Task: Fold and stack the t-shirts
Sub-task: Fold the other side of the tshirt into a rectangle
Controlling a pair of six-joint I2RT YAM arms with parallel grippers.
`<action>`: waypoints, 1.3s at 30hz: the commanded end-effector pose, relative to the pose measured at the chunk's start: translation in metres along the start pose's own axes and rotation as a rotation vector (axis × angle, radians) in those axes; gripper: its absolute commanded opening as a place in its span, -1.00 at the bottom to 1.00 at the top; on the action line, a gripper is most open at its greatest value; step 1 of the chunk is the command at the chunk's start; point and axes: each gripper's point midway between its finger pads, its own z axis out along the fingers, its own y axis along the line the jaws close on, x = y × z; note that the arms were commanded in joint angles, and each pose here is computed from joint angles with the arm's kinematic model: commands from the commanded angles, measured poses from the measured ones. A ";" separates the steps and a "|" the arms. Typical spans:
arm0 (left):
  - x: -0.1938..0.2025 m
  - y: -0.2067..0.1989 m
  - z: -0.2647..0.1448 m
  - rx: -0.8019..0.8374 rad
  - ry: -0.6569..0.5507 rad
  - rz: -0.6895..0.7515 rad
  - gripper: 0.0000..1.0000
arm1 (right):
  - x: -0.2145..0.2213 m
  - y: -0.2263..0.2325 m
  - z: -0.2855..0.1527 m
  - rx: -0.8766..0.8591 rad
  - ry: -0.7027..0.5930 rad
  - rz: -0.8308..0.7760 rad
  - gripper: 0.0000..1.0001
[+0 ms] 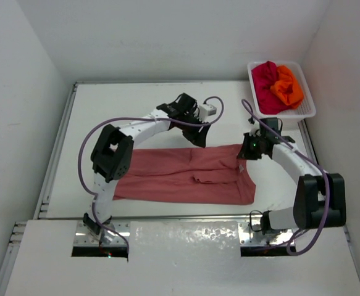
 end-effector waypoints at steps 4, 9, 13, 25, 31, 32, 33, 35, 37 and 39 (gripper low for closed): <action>0.046 -0.034 0.011 0.156 0.099 -0.043 -0.02 | -0.011 0.011 0.013 -0.043 -0.068 0.109 -0.97; 0.050 -0.027 0.009 0.084 0.106 0.099 0.19 | -0.051 0.000 0.019 0.023 -0.103 0.053 -0.57; 0.048 -0.038 0.004 0.118 0.067 0.370 0.26 | -0.054 -0.020 0.034 0.096 -0.021 -0.059 -0.51; 0.075 -0.042 0.030 0.185 0.107 0.608 0.44 | -0.046 -0.014 0.058 0.011 0.042 -0.093 -0.47; 0.098 -0.040 0.040 0.206 0.143 0.564 0.36 | -0.039 -0.014 0.075 0.001 0.077 -0.078 -0.42; 0.102 -0.039 0.042 0.205 0.148 0.557 0.35 | -0.042 -0.013 0.076 0.001 0.072 -0.079 -0.43; 0.105 -0.038 0.043 0.205 0.154 0.551 0.35 | -0.044 -0.011 0.079 -0.002 0.064 -0.082 -0.46; 0.115 -0.033 0.046 0.192 0.171 0.540 0.34 | -0.045 -0.011 0.082 0.001 0.066 -0.081 -0.64; 0.124 -0.029 0.048 0.175 0.190 0.528 0.34 | -0.046 -0.016 0.082 0.026 0.064 -0.081 -0.87; 0.128 -0.026 0.049 0.164 0.194 0.528 0.34 | -0.052 -0.019 0.080 0.048 0.053 -0.092 -0.99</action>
